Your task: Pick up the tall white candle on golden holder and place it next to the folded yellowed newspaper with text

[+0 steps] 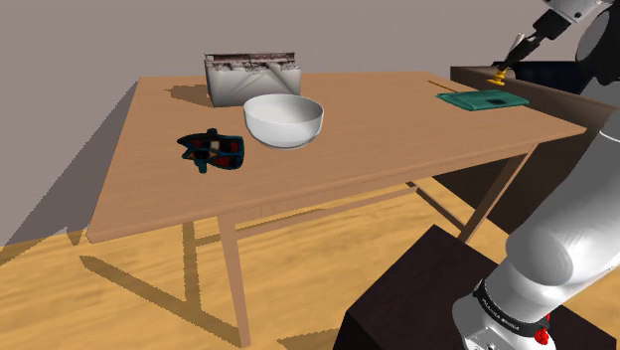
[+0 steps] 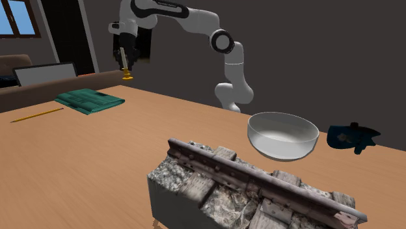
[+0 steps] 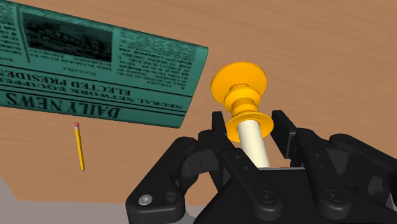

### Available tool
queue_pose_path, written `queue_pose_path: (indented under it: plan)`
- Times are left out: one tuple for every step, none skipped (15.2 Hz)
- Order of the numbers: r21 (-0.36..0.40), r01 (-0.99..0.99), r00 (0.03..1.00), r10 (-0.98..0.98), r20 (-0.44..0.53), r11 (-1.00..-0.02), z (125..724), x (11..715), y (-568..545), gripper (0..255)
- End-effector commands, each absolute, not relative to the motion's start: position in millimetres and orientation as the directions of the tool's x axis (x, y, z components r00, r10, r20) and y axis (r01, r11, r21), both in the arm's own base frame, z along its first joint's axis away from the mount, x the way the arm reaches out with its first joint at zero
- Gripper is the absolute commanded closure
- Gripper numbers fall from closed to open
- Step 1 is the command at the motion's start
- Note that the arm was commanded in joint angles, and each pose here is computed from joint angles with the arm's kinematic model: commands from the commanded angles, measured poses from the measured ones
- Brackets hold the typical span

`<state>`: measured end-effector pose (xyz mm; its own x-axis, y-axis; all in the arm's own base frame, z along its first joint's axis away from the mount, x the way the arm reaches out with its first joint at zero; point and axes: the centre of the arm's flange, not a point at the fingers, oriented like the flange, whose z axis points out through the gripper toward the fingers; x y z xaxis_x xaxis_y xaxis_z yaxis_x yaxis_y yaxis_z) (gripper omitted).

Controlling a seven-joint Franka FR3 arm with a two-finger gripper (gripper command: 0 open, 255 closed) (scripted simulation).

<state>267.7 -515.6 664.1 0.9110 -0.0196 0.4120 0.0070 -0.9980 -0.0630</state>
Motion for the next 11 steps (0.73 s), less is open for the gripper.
queue_pose_path:
  plan:
    - [-0.062, 0.01, 0.91, -0.016, 0.413, -0.998, 659.1, 254.6, -538.9, 255]
    - [-0.062, 0.01, 0.91, -0.016, 0.413, -0.998, 656.8, 248.1, -550.1, 255]
    - [-0.062, 0.01, 0.91, -0.016, 0.413, -0.998, 654.5, 241.5, -561.4, 255]
    - [-0.062, 0.01, 0.91, -0.016, 0.413, -0.998, 652.2, 235.0, -572.6, 255]
    - [-0.062, 0.01, 0.91, -0.016, 0.413, -0.998, 649.9, 228.5, -583.8, 255]
    - [-0.062, 0.01, 0.91, -0.016, 0.413, -0.998, 647.6, 221.9, -595.1, 255]
    - [-0.062, 0.01, 0.91, -0.016, 0.413, -0.998, 645.4, 215.4, -606.3, 255]
    - [-0.062, 0.01, 0.91, -0.016, 0.413, -0.998, 643.1, 208.8, -617.5, 255]
    - [-0.062, 0.01, 0.91, -0.016, 0.413, -0.998, 641.9, 205.6, -623.0, 255]
    - [-0.062, 0.01, 0.91, -0.016, 0.413, -0.998, 636.7, 205.6, -623.1, 255]
    - [-0.062, 0.01, 0.91, -0.016, 0.413, -0.998, 631.4, 205.6, -623.1, 255]
